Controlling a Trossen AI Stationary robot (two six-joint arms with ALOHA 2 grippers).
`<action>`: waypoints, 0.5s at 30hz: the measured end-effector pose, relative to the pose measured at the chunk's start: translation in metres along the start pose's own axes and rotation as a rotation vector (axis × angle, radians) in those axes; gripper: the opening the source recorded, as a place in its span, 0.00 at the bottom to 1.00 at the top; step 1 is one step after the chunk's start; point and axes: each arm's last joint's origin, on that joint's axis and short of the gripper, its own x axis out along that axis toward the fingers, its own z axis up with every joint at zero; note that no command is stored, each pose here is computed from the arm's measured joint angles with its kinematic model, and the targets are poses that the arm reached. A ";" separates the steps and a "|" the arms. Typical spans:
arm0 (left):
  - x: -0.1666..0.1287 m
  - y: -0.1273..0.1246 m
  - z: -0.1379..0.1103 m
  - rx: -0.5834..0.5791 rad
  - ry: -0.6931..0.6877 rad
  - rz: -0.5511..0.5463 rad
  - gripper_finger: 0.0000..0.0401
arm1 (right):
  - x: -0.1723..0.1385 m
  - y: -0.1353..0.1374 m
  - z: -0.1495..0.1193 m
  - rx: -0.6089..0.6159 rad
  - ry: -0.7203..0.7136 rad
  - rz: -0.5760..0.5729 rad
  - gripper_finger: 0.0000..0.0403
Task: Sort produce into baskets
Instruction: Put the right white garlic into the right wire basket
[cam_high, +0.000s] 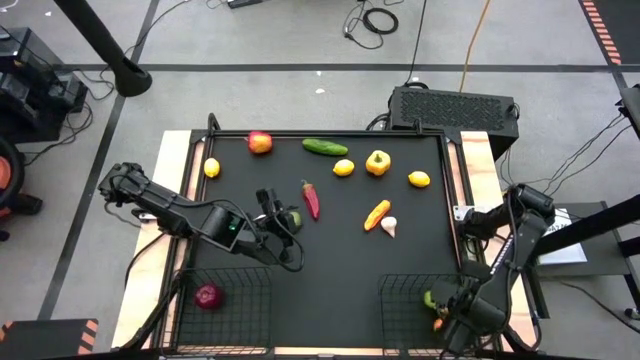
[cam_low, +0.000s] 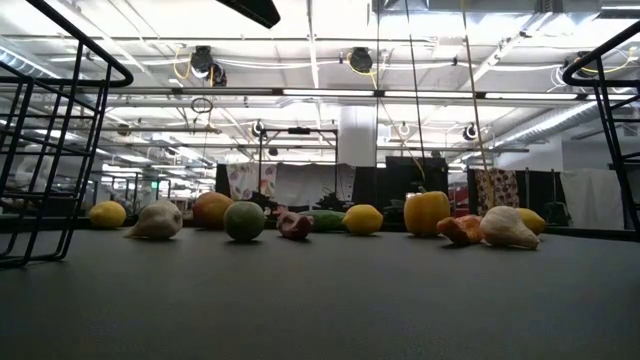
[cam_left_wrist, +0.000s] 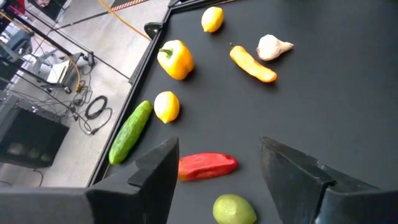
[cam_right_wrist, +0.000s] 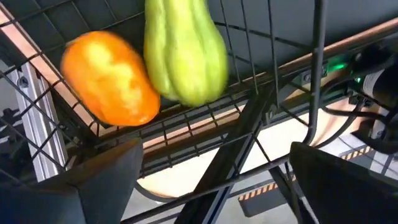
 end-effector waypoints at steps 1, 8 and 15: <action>0.000 0.000 0.000 0.000 0.000 0.000 0.56 | 0.000 0.000 0.001 -0.012 -0.011 -0.002 0.98; 0.000 0.000 0.000 0.022 0.000 0.000 0.56 | -0.005 -0.006 0.022 -0.029 -0.087 -0.013 0.98; 0.000 0.000 0.000 0.029 0.000 0.000 0.56 | -0.036 -0.009 0.044 0.033 -0.100 0.139 0.97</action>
